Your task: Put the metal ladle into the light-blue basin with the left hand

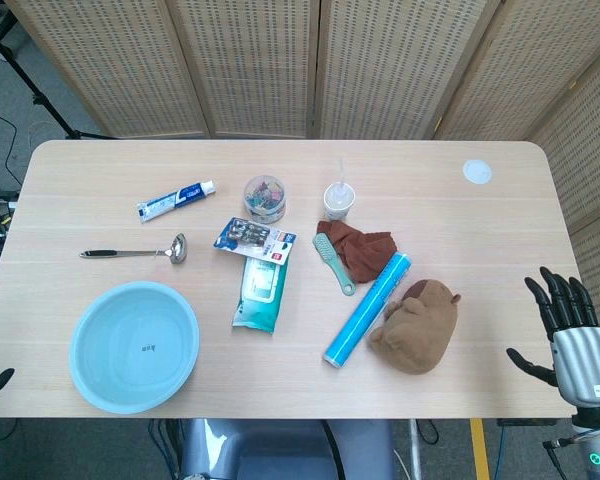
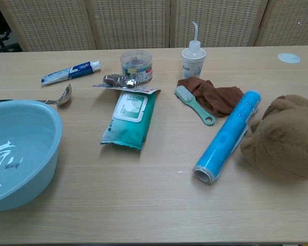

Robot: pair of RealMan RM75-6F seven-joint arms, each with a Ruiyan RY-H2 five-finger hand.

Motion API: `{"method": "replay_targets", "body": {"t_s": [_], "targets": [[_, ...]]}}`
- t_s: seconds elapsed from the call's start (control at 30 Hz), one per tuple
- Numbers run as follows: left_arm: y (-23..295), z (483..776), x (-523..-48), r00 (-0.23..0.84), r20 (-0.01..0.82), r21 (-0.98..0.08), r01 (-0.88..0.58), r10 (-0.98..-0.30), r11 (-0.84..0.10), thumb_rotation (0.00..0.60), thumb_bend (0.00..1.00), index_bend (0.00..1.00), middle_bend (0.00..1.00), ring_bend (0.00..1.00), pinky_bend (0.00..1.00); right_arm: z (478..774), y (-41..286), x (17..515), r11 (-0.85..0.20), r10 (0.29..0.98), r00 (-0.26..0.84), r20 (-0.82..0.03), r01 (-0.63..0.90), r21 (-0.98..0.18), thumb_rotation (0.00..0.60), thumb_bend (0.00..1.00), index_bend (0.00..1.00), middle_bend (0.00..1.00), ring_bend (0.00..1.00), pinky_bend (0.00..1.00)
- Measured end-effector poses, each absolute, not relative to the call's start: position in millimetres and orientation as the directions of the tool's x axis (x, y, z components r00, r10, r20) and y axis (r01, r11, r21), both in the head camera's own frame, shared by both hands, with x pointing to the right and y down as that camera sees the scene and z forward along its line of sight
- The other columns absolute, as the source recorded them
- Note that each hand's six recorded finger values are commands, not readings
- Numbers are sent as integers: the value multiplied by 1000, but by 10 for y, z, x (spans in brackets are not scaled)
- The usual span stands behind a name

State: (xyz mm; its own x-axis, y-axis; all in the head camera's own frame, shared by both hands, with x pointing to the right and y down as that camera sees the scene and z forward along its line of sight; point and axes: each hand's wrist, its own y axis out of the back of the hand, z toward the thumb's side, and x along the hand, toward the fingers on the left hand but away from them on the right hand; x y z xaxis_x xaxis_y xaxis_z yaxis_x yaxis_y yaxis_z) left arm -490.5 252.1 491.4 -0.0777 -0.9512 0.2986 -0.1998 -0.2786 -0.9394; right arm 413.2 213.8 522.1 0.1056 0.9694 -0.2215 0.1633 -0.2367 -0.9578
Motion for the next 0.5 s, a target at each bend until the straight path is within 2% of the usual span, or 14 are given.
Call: {"method": "replay_targets", "body": {"t_s": [0.27,0.4,0.47,0.5], "targets": [[2490,4999,-4856,-77,320,-936,-178,-944,-303,600,0,0,0,0,12,5222,2081,4247,-241,970,78,-230,215,-946,600,0,0,0,0,0],[2365,5048,-4802,-47,319,-936,-175,-947,-306,600,0,0,1,9,20,5187,2070,4258,-232,972,77,-220,221,-947,600,0,0,0,0,0],[2265,5079,-4773,-24,314,-936,-175,-949,-305,600,0,0,90,128,121,5188,2068,4249,-233,972,79,-221,229,-945,600,0,0,0,0,0],[2173,5104,-4752,-8,308,-937,-176,-951,-302,600,0,0,198,238,209,5193,2067,4245,-235,972,80,-223,231,-944,600,0,0,0,0,0]]}}
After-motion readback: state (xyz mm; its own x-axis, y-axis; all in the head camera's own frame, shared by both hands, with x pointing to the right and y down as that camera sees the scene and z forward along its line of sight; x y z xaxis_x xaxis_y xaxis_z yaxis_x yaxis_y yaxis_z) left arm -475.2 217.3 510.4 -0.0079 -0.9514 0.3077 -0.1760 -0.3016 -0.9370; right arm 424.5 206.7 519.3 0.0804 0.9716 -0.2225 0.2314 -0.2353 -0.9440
